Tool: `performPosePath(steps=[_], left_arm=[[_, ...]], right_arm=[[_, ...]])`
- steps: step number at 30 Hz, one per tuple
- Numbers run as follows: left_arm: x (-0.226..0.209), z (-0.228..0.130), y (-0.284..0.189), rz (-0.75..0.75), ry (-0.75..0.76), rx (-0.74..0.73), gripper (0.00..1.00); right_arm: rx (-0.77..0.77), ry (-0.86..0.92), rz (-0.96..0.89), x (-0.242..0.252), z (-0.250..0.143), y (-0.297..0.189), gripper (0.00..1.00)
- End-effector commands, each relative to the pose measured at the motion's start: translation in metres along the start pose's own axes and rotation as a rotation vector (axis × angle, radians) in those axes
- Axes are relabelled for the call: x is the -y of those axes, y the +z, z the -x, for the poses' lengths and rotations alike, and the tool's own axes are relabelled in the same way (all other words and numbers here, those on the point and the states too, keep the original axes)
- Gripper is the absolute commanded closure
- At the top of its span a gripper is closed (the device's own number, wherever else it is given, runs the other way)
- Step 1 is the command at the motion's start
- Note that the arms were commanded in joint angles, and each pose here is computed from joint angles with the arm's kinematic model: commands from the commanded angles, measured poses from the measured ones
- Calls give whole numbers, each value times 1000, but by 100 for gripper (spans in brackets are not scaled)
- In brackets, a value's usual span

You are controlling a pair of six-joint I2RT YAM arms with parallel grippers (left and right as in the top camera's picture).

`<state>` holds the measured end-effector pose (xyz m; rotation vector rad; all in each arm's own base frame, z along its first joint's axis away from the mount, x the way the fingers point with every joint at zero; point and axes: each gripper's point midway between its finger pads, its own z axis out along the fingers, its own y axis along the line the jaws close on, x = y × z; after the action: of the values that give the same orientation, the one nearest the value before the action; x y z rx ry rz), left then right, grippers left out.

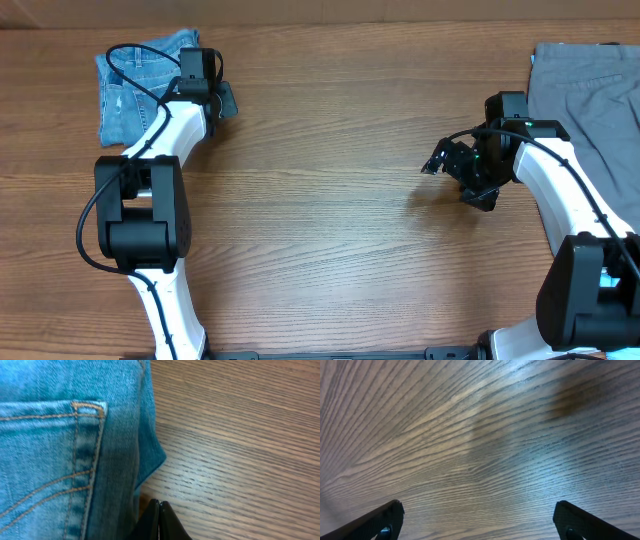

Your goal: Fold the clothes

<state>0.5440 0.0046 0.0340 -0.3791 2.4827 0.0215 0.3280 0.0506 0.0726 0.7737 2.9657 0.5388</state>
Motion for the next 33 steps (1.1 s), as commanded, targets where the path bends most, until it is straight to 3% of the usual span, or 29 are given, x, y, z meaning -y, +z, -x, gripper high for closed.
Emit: performPosePath(steps=[1,11,24,33], left_arm=[[-22,-2,12,70,20,-1,95],[-76,-22,48,147,-42,-55,95],[-132,17,49,186,-172,85,94],[-108,38,50,47,-244,161,93]], right_arm=[[-9,-8,2,-1,-3,1,0],[-54,9,-23,5,-14,0,0],[-76,22,-36,8,-20,0,0],[-81,56,-39,8,-21,0,0]])
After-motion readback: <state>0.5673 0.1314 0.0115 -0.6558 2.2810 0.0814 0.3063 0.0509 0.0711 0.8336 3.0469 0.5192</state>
